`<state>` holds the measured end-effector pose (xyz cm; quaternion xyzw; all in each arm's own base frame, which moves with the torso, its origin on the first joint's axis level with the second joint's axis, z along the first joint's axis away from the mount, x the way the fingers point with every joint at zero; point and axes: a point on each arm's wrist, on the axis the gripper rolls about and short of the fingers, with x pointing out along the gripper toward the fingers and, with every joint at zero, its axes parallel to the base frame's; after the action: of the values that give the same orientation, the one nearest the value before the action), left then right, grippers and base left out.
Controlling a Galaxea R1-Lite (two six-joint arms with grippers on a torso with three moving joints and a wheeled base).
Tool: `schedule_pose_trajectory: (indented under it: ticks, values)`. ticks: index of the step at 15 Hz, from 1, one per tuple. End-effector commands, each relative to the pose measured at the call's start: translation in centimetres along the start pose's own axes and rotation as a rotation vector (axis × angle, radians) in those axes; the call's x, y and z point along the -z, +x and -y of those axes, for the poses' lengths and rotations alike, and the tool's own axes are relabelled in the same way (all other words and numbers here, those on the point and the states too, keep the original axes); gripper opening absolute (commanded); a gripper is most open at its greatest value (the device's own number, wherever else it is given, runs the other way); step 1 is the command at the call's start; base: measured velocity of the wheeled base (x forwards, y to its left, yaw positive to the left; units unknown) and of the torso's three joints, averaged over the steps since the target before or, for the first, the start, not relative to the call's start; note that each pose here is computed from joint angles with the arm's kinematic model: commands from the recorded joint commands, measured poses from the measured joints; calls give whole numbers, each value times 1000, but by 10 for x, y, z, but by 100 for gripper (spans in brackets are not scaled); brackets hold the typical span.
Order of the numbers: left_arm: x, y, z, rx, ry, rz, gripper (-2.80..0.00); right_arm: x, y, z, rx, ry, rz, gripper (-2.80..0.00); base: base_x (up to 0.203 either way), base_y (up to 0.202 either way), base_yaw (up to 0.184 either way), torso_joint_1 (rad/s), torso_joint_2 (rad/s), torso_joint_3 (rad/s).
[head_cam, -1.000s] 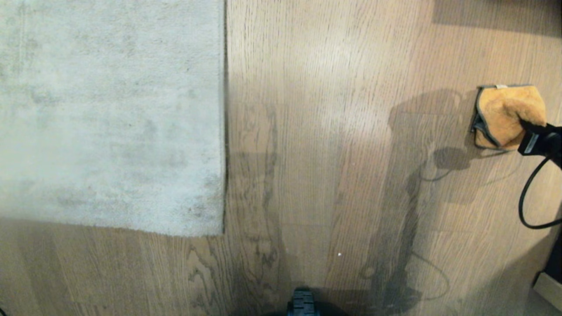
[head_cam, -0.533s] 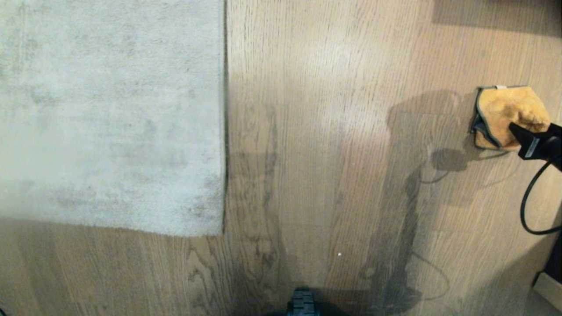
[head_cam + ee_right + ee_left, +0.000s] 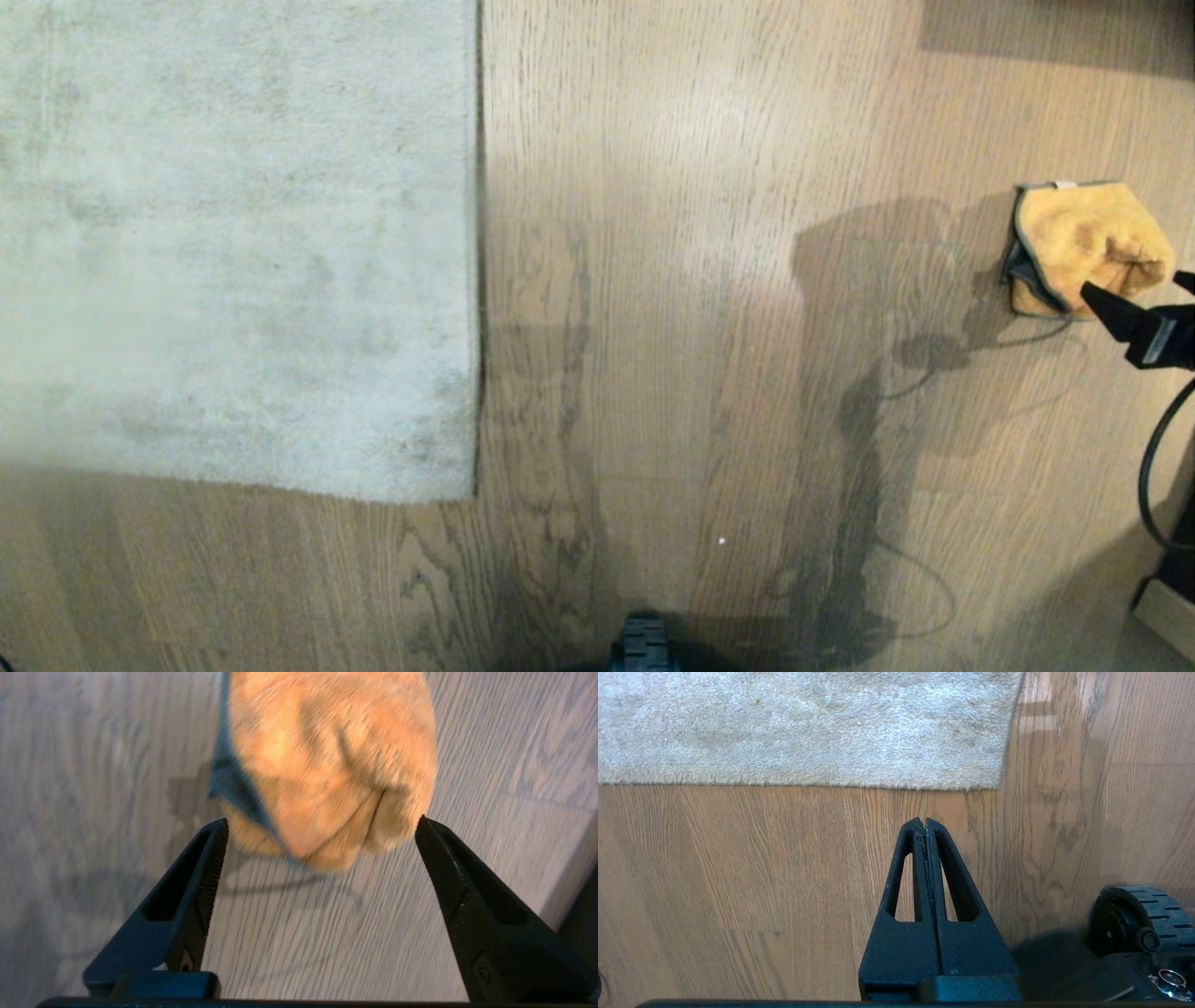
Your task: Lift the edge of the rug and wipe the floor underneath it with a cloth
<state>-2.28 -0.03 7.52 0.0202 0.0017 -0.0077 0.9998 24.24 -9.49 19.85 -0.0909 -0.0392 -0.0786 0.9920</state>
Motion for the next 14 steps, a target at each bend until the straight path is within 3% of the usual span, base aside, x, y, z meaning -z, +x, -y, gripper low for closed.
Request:
schedule_pose_trajectory:
  ticks: [1,8,13,14]
  values:
    - [0,0,0,0,1,1,-280,-11,-23,-4,-4,-16,31,0,0,0,0,0,0,0]
    - [0,0,0,0,1,1,-280,4,-102,-27,-40,-15,-30,0,0,0,0,0,0,0]
    - [0,0,0,0,0,1,-280,14,-134,-37,-66,-15,-42,0,0,0,0,0,0,0]
    - [0,0,0,0,0,1,-280,14,-139,-38,-66,-14,-46,-280,0,0,0,0,0,0]
